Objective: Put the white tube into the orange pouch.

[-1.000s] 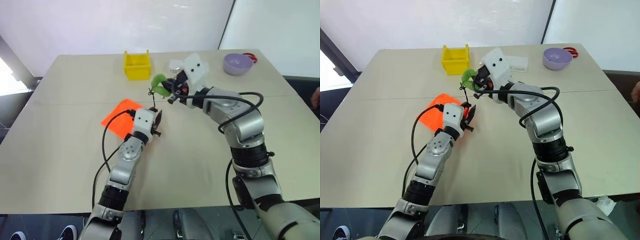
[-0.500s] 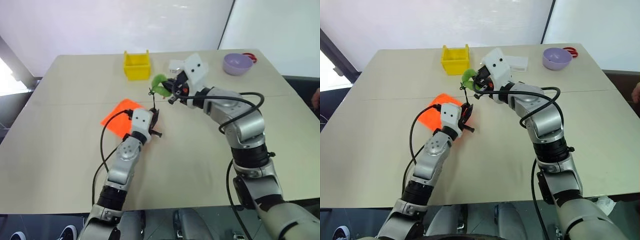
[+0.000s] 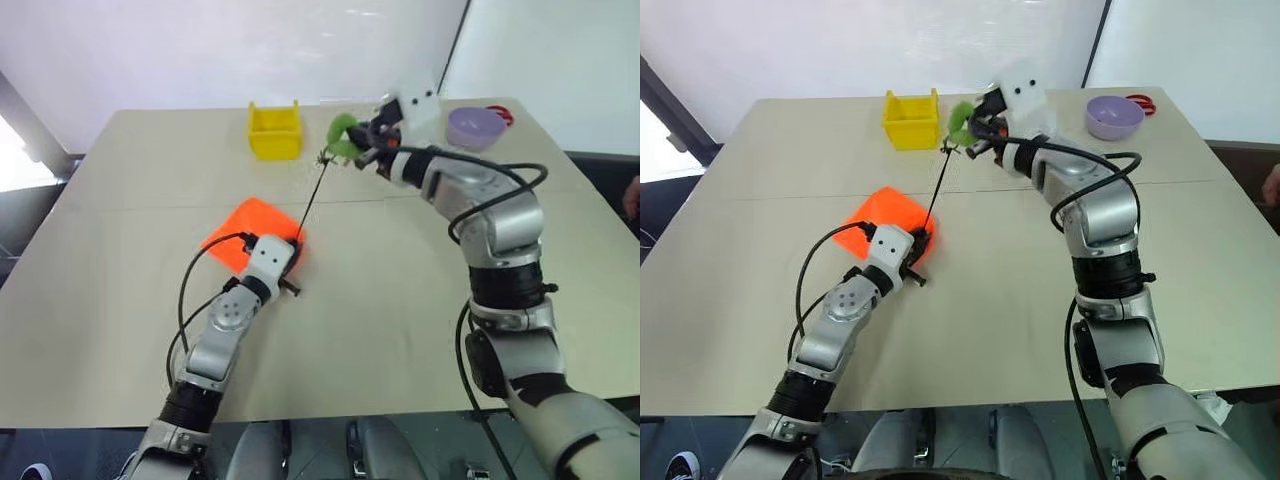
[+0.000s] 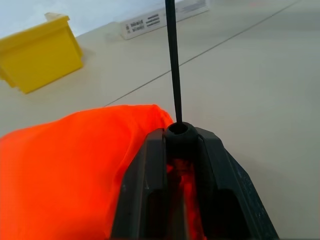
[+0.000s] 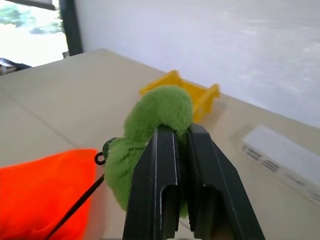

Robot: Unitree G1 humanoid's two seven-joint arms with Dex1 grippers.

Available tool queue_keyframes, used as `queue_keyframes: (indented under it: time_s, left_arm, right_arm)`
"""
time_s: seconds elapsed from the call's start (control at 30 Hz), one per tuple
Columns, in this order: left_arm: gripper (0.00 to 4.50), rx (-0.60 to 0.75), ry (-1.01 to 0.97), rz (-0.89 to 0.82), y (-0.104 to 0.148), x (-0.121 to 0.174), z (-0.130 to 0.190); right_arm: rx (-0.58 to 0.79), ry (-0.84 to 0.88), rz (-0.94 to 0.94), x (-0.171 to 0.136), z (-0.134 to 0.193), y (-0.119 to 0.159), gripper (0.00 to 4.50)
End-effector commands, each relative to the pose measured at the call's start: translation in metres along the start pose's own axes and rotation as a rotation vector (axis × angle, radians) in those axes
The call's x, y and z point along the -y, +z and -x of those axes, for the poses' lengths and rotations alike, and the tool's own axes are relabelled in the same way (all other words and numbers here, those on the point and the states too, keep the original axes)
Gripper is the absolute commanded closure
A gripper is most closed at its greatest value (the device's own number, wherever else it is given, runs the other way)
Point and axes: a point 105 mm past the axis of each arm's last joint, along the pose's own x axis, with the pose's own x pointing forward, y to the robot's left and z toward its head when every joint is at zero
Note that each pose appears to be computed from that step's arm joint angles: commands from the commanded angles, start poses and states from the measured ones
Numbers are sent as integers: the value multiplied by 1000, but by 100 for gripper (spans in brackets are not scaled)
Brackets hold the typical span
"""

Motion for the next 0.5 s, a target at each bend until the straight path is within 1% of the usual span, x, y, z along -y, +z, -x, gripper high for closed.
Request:
queue_keyframes:
  time_s: [0.03, 0.23, 0.3, 0.5]
  left_arm:
    - [428, -117, 5, -21, -30, -7, 13]
    - [428, -130, 13, -35, -33, -14, 22]
    - [428, -130, 16, -31, -33, -15, 23]
    - [428, -131, 2, -30, -34, -11, 25]
  right_arm:
    - [129, -97, 18, 24, 6, 36, 450]
    - [183, -227, 8, 65, 11, 53, 450]
    - [194, -268, 29, 77, 14, 58, 450]
    - [208, -400, 62, 113, 23, 66, 450]
